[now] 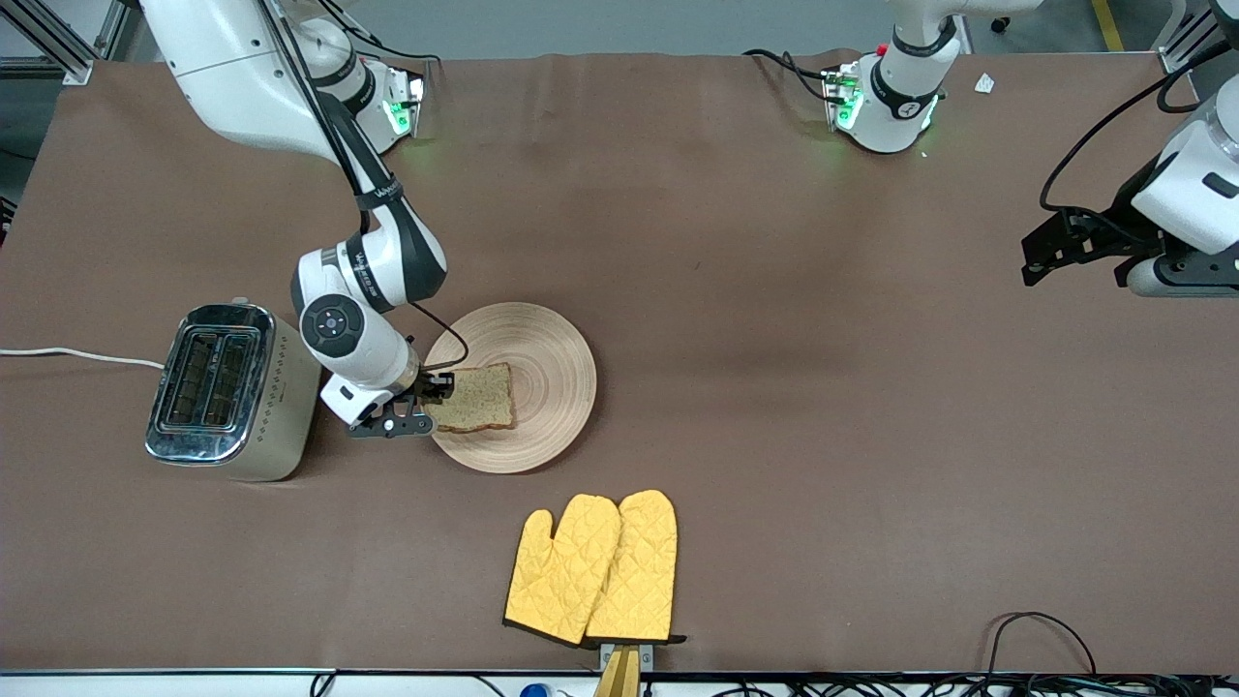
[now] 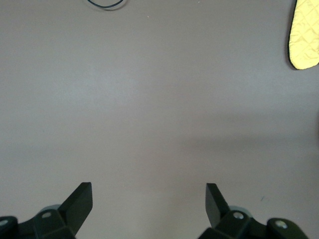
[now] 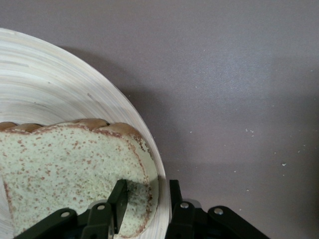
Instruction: Move plate and put bread in toaster
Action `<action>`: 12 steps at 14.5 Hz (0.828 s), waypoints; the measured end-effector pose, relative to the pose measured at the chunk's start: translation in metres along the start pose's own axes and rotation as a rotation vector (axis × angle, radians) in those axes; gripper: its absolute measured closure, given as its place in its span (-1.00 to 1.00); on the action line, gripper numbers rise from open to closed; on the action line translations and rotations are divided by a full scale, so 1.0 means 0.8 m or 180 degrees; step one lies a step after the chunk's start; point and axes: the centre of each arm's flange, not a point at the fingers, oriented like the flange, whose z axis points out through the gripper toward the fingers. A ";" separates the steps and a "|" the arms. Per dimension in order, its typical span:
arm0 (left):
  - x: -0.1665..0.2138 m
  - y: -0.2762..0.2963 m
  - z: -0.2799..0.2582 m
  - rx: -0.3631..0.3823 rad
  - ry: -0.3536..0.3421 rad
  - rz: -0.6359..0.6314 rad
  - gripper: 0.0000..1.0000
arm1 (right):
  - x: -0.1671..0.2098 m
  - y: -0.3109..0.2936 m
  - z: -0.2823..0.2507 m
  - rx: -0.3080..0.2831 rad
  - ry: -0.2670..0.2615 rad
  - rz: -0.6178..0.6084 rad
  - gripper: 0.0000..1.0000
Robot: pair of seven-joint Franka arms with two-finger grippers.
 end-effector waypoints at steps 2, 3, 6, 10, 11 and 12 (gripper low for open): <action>0.000 0.001 0.000 0.0000 0.0001 -0.0024 -1.00 | 0.000 0.000 0.000 0.0001 0.0000 0.0000 0.19; 0.000 0.000 0.000 0.0000 0.0001 -0.0028 -1.00 | 0.000 -0.001 0.000 0.0002 0.0001 -0.0002 0.22; 0.000 -0.004 0.000 0.0001 0.0002 -0.0044 -1.00 | 0.000 -0.001 0.000 0.0003 0.0003 -0.0003 0.25; 0.000 -0.005 0.000 0.0001 0.0002 -0.0049 -1.00 | 0.000 -0.001 0.000 0.0004 0.0004 -0.0004 0.26; 0.000 -0.004 0.000 0.0001 0.0003 -0.0050 -1.00 | 0.000 -0.001 0.000 0.0004 0.0004 -0.0004 0.26; 0.000 -0.005 -0.001 0.0001 0.0003 -0.0050 -1.00 | 0.000 -0.001 0.000 0.0004 0.0004 -0.0004 0.30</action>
